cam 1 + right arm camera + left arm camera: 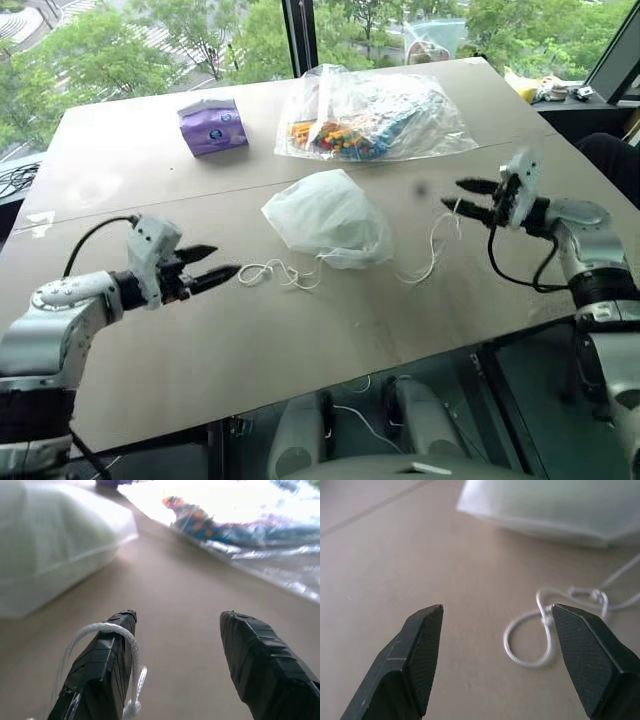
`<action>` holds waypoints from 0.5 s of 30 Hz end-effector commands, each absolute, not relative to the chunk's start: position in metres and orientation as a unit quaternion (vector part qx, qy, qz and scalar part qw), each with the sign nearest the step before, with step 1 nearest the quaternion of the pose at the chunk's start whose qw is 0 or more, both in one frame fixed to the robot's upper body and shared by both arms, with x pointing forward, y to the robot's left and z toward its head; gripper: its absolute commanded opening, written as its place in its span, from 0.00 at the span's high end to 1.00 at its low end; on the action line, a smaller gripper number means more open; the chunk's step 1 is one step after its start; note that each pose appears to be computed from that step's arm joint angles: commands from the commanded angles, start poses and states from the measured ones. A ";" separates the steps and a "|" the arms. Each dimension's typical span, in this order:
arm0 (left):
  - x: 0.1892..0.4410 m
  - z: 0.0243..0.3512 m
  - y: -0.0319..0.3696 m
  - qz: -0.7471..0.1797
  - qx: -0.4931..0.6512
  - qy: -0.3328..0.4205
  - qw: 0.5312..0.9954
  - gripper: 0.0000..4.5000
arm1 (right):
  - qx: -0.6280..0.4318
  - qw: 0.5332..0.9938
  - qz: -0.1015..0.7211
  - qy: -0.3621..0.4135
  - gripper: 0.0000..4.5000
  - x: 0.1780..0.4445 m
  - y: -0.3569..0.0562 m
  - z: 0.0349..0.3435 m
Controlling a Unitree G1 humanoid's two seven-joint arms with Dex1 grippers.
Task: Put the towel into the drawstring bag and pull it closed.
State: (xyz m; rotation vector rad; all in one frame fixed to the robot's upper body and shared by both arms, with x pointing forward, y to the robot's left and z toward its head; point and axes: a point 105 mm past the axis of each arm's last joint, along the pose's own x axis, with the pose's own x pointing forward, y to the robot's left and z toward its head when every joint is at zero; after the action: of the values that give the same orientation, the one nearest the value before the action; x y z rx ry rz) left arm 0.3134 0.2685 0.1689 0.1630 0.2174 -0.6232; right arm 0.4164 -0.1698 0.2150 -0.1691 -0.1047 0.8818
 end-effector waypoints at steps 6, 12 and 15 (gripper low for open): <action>0.300 0.149 0.272 -0.308 0.116 0.124 0.936 0.21 | -0.221 0.857 0.462 0.049 0.37 0.400 -0.195 0.170; 0.288 0.134 0.274 -0.299 0.152 0.143 0.931 0.21 | -0.206 0.810 0.543 0.086 0.37 0.375 -0.194 0.167; 0.284 0.135 0.272 -0.307 0.156 0.124 0.931 0.21 | -0.174 0.820 0.542 0.057 0.37 0.375 -0.192 0.175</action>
State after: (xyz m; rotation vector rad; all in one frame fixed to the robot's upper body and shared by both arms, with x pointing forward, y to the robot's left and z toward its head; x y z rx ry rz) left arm 0.2850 0.2713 0.1181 0.2712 0.3223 -0.6299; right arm 0.3770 -0.1930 0.1586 -0.3735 0.1977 1.1384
